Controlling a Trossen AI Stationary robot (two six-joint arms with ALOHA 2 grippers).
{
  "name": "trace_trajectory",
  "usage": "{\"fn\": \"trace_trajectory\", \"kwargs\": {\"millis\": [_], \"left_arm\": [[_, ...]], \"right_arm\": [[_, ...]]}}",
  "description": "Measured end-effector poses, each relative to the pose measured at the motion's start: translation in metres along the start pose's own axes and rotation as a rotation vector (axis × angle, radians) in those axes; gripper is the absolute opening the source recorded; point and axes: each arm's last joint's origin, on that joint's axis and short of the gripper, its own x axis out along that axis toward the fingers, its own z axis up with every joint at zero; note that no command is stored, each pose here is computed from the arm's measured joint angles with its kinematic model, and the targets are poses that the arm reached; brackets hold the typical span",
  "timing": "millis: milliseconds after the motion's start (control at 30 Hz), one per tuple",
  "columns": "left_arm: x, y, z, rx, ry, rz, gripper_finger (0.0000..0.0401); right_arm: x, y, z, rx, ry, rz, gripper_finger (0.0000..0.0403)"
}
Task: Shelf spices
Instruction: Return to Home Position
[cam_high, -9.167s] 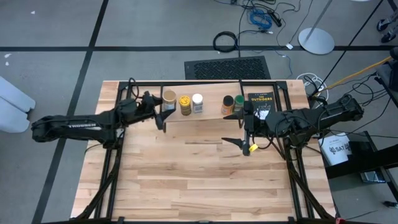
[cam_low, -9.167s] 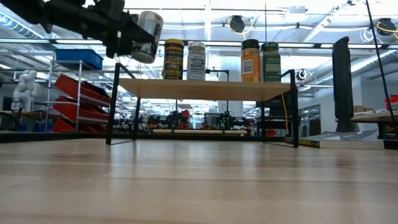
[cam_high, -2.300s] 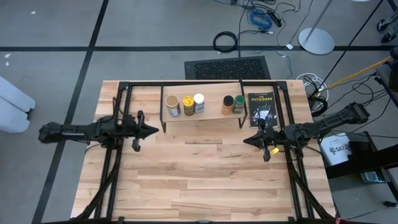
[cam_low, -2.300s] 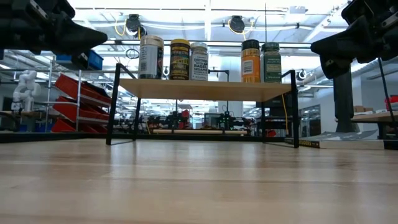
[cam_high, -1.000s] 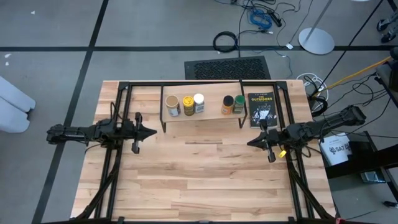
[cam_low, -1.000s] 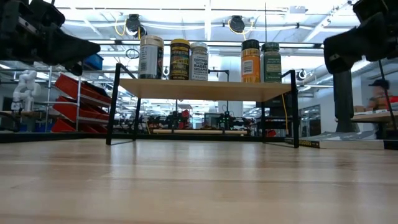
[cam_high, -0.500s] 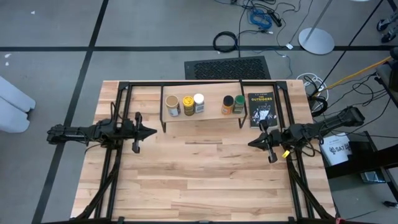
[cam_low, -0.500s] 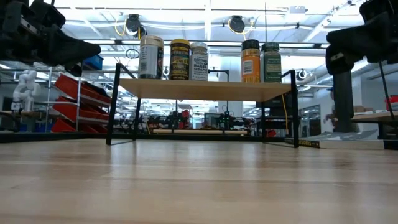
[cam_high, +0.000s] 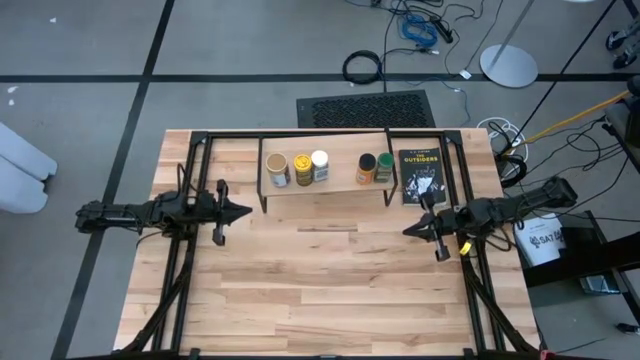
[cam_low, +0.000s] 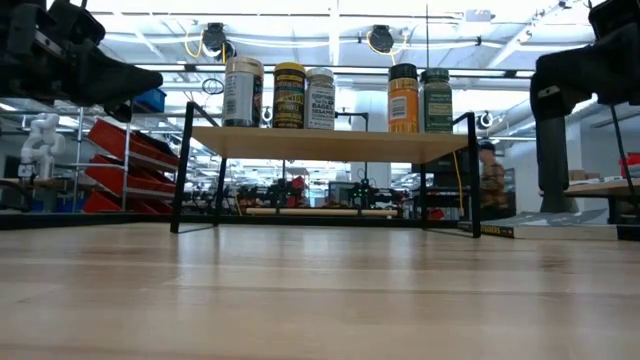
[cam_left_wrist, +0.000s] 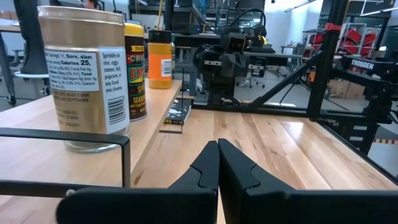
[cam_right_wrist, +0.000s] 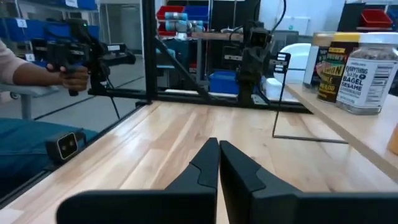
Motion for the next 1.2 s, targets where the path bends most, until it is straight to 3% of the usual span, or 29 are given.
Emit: {"fn": "trace_trajectory", "kwargs": {"millis": [433, 700, 1200], "left_arm": [[0.000, 0.000, 0.000, 0.000, 0.000, -0.010, 0.0001], [0.000, 0.000, 0.000, -0.007, 0.000, -0.008, 0.0001], [0.000, 0.000, 0.001, -0.023, -0.008, -0.002, 0.0002]], "right_arm": [[-0.008, -0.001, 0.002, -0.019, -0.033, 0.024, 0.0000], [-0.009, -0.002, 0.008, -0.103, -0.105, 0.018, 0.0000], [-0.008, -0.015, 0.005, -0.152, -0.075, -0.040, 0.0000]]}}
